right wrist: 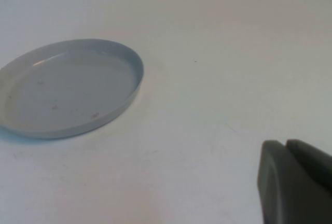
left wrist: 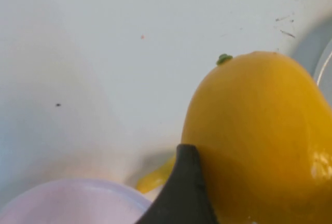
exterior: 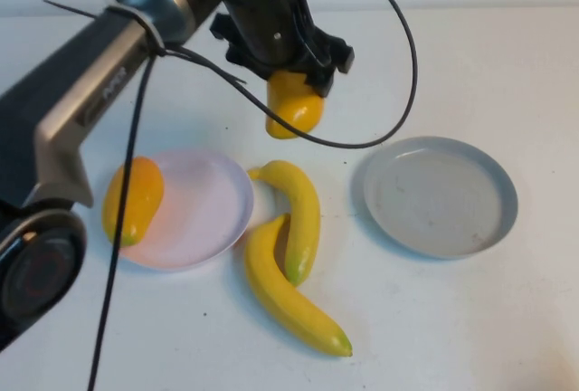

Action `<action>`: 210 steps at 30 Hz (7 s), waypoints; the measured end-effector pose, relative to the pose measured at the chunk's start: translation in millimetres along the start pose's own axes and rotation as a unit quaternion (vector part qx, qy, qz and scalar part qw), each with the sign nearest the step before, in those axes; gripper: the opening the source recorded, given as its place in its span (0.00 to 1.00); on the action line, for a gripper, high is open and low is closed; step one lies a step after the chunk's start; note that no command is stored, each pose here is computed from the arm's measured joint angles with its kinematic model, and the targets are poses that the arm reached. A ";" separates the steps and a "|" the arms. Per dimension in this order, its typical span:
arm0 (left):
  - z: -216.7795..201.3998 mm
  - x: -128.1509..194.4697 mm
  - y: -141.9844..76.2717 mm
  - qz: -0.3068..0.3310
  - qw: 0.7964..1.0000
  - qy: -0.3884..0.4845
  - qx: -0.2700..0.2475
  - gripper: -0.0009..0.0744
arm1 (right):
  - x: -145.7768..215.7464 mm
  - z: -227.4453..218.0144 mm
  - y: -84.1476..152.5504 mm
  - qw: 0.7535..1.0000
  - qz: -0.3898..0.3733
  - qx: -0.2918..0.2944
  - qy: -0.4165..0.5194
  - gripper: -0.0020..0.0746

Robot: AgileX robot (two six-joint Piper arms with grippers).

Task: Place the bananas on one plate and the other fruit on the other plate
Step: Put one type of fruit in the left plate, then put another type of fruit in the right plate

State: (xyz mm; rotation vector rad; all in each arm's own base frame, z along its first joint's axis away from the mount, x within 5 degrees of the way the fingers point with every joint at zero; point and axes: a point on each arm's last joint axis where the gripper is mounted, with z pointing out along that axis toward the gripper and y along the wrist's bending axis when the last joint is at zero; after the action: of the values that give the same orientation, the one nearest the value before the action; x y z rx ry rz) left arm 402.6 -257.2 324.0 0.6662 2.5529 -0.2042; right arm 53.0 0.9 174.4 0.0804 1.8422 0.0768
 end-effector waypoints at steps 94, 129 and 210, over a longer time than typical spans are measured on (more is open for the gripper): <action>-160.1 305.6 41.6 -0.007 0.977 -0.197 -0.078 0.01 | 0.0 0.0 0.0 1.000 0.000 0.000 0.000 0.00; -91.3 440.1 53.1 -0.123 0.878 -0.421 -0.193 0.01 | 0.0 0.0 0.0 1.000 0.000 0.000 0.000 0.00; -81.7 449.2 52.9 -0.136 0.904 -0.359 -0.190 0.01 | -142.4 106.9 90.2 0.895 0.038 -0.245 0.371 0.00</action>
State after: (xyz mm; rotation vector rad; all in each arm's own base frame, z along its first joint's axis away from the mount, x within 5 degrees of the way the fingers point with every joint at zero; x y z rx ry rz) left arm 52.5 -1.4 171.6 0.0474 1.8706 -0.0243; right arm 195.6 78.2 290.7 -0.2695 2.5206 0.7094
